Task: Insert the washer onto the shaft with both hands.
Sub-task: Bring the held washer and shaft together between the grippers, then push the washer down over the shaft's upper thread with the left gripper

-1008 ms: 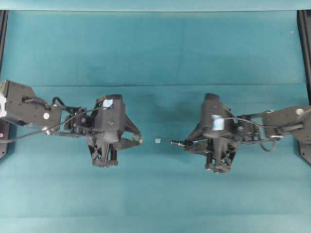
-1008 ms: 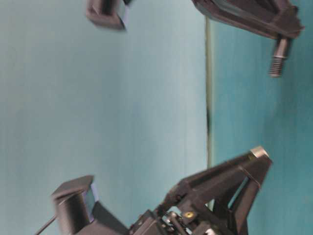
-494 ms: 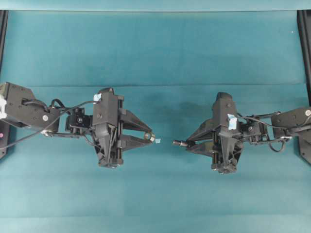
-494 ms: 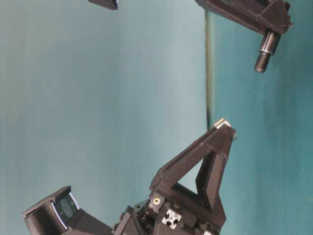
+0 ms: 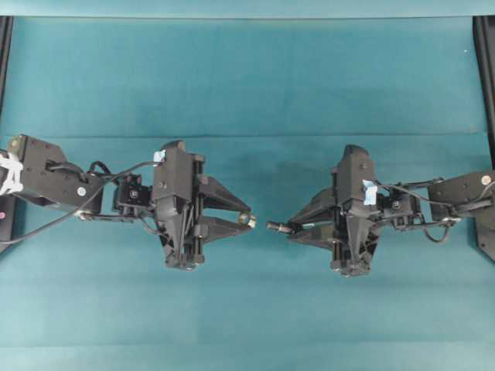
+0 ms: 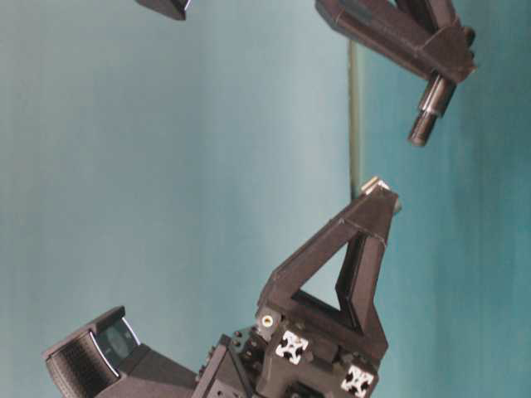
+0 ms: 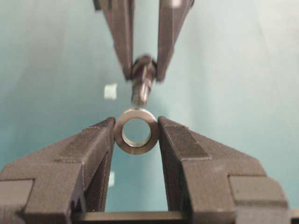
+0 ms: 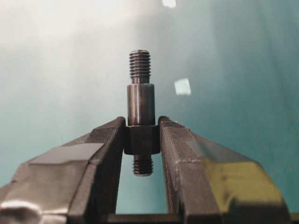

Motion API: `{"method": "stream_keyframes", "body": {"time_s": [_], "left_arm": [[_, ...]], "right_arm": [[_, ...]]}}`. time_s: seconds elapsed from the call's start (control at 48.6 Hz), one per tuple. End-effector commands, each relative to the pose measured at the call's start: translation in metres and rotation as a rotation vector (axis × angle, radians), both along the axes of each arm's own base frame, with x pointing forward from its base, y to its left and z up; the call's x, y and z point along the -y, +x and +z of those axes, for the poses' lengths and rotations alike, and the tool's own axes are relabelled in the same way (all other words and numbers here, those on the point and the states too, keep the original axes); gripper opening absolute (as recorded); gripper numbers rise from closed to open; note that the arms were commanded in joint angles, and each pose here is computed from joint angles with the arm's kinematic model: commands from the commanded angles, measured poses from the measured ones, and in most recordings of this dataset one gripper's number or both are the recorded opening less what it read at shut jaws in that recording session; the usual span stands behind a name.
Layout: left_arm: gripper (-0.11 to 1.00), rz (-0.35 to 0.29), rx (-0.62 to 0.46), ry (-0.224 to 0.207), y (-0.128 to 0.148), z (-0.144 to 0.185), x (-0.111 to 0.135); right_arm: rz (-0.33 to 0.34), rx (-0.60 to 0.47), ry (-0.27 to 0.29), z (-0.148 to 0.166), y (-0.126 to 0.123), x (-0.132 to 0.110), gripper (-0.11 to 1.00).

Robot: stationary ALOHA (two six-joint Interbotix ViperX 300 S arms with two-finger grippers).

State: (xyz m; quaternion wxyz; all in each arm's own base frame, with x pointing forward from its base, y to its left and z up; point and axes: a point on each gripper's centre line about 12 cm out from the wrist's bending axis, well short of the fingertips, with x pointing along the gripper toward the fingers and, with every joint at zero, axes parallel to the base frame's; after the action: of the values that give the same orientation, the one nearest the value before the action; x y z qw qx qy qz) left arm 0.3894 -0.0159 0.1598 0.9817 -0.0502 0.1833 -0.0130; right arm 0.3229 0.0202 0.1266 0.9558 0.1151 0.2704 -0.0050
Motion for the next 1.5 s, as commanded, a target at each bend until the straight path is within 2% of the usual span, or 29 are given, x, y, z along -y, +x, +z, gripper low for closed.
{"method": "stream_keyframes", "body": {"time_s": [0.0, 0.452, 1.481], "left_arm": [[0.35, -0.010, 0.031, -0.001, 0.006, 0.007, 0.003], [0.35, -0.019, 0.023, -0.001, 0.014, 0.002, 0.008], [0.35, -0.021, 0.015, 0.001, 0.032, -0.006, 0.009]], "right_arm": [[-0.001, 0.041, 0.010, 0.008, 0.008, -0.002, 0.00], [0.001, 0.101, 0.011, 0.014, 0.021, -0.003, 0.00], [0.003, 0.109, 0.008, 0.016, 0.026, -0.003, 0.00]]}}
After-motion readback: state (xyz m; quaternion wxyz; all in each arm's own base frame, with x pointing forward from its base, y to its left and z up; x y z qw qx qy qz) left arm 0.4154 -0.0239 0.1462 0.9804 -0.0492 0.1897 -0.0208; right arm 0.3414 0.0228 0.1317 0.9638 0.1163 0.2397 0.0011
